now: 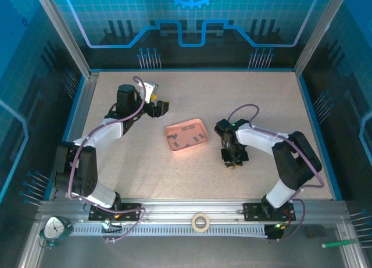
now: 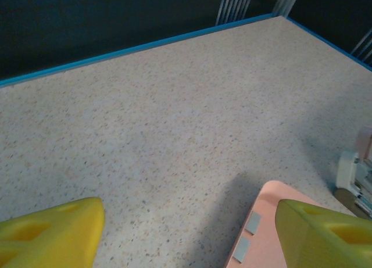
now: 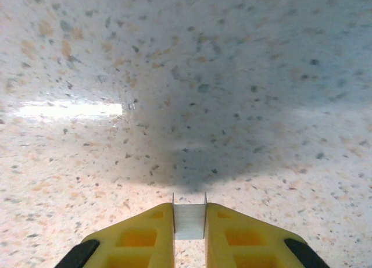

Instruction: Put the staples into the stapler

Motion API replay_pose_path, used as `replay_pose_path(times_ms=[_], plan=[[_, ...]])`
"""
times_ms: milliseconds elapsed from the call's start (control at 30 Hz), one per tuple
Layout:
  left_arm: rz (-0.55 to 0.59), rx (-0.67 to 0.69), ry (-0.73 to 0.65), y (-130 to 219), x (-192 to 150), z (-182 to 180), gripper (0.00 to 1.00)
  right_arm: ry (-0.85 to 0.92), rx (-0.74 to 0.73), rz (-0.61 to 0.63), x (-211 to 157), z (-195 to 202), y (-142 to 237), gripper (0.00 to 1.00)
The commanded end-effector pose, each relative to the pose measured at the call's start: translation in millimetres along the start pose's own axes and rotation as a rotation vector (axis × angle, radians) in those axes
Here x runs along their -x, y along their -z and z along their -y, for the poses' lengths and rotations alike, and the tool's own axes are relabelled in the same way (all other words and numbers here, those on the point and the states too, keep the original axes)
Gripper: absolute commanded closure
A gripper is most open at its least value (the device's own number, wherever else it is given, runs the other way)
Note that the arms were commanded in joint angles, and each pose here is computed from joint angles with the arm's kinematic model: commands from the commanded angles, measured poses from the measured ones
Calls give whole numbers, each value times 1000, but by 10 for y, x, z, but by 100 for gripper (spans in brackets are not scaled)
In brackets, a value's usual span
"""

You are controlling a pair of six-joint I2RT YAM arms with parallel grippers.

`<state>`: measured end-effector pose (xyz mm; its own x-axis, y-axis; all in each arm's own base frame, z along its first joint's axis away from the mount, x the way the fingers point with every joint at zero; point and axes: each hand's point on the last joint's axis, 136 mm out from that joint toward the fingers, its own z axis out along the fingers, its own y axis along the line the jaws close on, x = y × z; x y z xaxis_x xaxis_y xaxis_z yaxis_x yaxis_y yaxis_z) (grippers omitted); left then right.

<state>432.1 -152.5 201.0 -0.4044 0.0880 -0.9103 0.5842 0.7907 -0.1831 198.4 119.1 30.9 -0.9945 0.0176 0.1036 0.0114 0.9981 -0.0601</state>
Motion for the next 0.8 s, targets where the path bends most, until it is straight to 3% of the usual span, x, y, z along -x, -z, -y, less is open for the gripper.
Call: replay_pose_path(times_ms=[0, 300, 767], plan=[[53, -140, -105, -21, 291, 277, 22, -134, 34, 43, 3, 151, 140, 82], [0, -338, -256, -108, 181, 698, 23, -399, 103, 48, 59, 620, 116, 82], [-7, -326, -260, -149, 167, 719, 23, -550, 109, -62, 141, 830, -160, 80]])
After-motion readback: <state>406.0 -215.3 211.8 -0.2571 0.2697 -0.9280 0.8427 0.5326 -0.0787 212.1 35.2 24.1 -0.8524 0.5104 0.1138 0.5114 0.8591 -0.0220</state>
